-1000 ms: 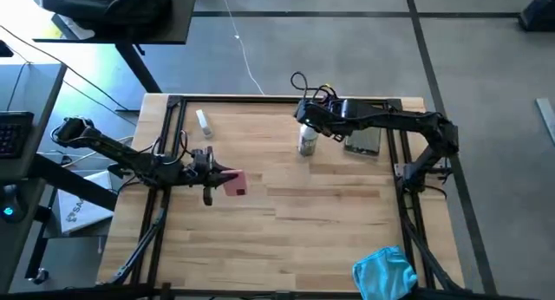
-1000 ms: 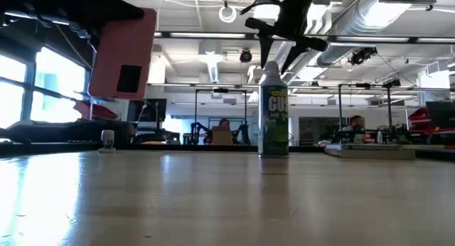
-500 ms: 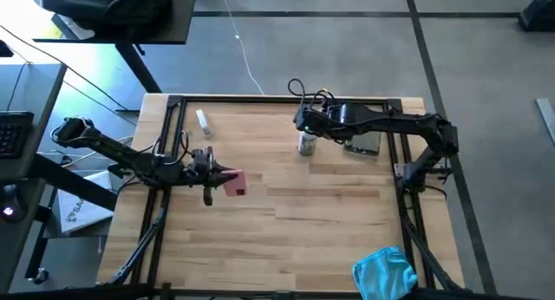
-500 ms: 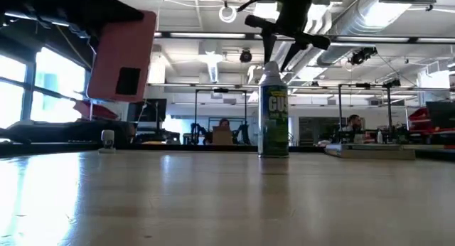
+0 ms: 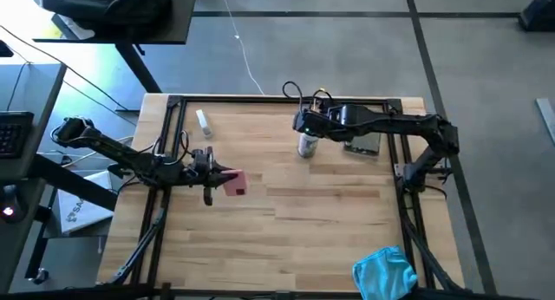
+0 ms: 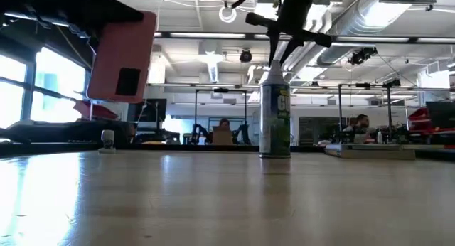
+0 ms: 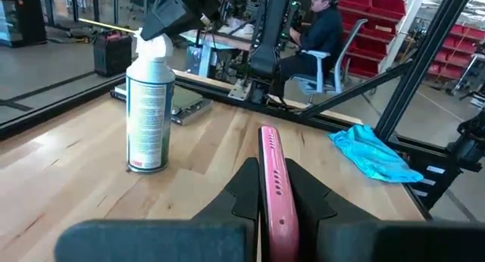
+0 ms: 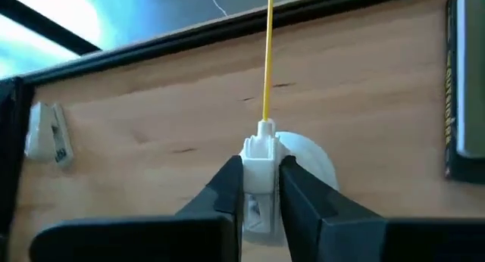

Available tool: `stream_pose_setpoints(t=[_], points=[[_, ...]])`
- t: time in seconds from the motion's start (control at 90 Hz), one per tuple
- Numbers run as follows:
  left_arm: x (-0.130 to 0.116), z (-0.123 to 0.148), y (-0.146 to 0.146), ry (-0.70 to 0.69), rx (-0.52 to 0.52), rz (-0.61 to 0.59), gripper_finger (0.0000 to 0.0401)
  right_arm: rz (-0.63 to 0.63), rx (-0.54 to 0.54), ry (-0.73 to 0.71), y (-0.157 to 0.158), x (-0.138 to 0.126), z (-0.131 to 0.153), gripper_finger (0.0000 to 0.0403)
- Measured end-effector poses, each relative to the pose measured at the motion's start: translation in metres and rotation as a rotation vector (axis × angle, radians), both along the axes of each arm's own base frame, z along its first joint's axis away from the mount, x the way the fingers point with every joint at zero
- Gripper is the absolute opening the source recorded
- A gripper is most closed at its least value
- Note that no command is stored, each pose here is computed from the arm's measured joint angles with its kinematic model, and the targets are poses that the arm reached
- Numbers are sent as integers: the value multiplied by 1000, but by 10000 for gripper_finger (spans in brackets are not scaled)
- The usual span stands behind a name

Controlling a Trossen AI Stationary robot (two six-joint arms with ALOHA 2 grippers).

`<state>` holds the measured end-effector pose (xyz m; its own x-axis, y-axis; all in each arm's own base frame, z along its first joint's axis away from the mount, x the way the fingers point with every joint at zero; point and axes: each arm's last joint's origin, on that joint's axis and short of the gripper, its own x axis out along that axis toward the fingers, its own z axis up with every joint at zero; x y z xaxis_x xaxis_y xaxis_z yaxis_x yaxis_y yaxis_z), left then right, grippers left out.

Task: Apply microfiber cloth
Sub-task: Spray the back and front of the cellphone with the spray cleaning bottle

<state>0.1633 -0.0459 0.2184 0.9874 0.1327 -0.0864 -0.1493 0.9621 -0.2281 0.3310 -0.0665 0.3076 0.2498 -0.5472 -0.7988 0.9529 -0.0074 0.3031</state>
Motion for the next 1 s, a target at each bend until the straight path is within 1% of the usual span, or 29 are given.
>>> stream_pose_setpoints(t=[0.3, 0.433, 0.578, 0.7, 0.789, 0.922, 1.0], points=[[0, 0, 0, 0, 0, 1, 10, 156, -63, 111, 9, 1, -1, 63], [0, 0, 0, 0, 0, 1, 10, 184, -96, 146, 13, 1, -2, 73], [0, 0, 0, 0, 1, 0, 10, 187, -135, 169, 16, 5, -6, 75], [0, 0, 0, 1, 1, 0, 10, 227, -129, 206, 17, 10, -13, 69], [0, 0, 0, 0, 1, 0, 10, 234, -139, 217, 18, 12, -16, 57], [0, 0, 0, 0, 1, 1, 10, 247, -181, 225, 26, 14, -16, 29], [0, 0, 0, 0, 6, 7, 10, 281, -178, 228, 32, 14, -14, 29]])
